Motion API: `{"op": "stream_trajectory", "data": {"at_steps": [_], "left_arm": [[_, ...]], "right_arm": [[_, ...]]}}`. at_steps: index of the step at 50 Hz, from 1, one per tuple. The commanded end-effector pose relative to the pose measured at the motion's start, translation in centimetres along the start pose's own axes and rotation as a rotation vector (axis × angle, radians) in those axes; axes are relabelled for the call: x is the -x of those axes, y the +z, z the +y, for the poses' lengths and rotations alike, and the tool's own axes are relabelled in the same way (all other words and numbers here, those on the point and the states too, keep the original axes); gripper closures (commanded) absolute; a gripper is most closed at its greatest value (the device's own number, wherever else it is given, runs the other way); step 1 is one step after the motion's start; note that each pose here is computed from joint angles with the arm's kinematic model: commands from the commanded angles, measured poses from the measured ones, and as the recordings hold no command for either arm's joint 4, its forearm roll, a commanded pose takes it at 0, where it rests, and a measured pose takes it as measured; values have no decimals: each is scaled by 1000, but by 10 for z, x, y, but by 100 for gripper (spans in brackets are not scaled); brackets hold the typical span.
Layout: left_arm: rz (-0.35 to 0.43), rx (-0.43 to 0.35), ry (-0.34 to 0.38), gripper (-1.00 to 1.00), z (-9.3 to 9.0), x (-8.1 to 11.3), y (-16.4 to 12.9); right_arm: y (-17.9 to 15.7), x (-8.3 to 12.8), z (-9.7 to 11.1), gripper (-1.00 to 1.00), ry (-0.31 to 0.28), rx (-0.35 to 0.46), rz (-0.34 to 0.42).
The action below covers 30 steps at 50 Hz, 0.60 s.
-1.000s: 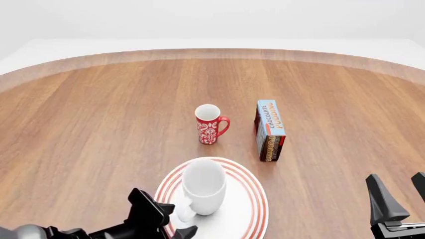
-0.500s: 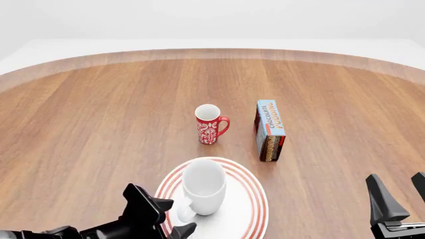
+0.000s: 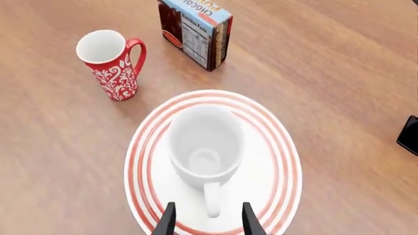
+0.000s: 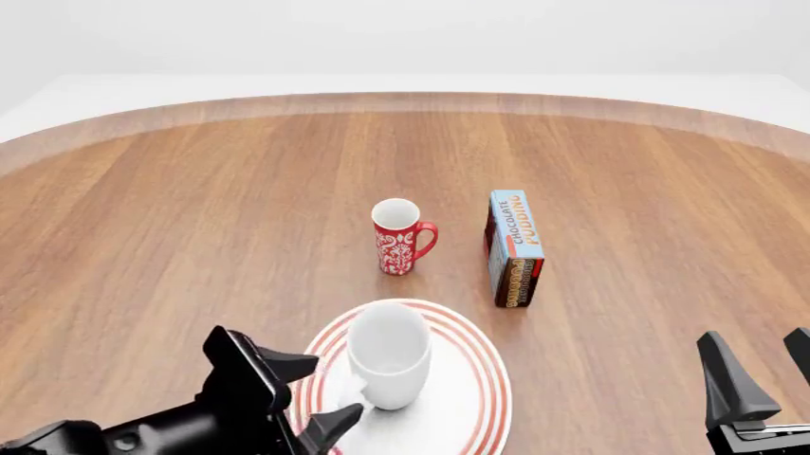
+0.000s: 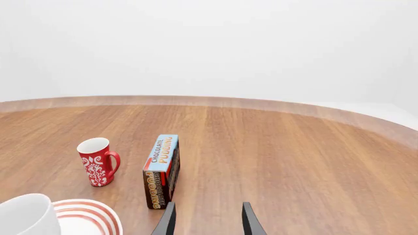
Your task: Pick up the white mug and put it on the plate, and put the chocolate pudding to the right of the plate.
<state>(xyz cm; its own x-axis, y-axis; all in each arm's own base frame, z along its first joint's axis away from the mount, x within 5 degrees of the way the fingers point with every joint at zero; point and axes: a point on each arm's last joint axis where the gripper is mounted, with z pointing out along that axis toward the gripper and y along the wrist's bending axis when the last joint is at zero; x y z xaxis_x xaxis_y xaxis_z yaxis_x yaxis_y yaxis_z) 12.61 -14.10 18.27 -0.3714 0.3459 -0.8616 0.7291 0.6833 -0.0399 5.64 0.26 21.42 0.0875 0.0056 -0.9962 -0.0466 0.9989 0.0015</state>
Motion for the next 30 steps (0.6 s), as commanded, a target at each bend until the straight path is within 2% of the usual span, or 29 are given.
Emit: {"op": "stream_trajectory", "data": {"at_steps": [1,13,23,30], "left_arm": [[-42,25,25,-100,5,14,-23],[-101,66,35,-100,11,27,-46],[-211,204,22,-100,27,38,-92],[-269,287,24,-100,31,42,-120]], "right_arm": [[0,0,0,-100,0,0,0],[0,0,0,-100,1,0,0],[0,0,0,-100,-4,7,-2],[0,0,0,-100,-5,6,-2]]}}
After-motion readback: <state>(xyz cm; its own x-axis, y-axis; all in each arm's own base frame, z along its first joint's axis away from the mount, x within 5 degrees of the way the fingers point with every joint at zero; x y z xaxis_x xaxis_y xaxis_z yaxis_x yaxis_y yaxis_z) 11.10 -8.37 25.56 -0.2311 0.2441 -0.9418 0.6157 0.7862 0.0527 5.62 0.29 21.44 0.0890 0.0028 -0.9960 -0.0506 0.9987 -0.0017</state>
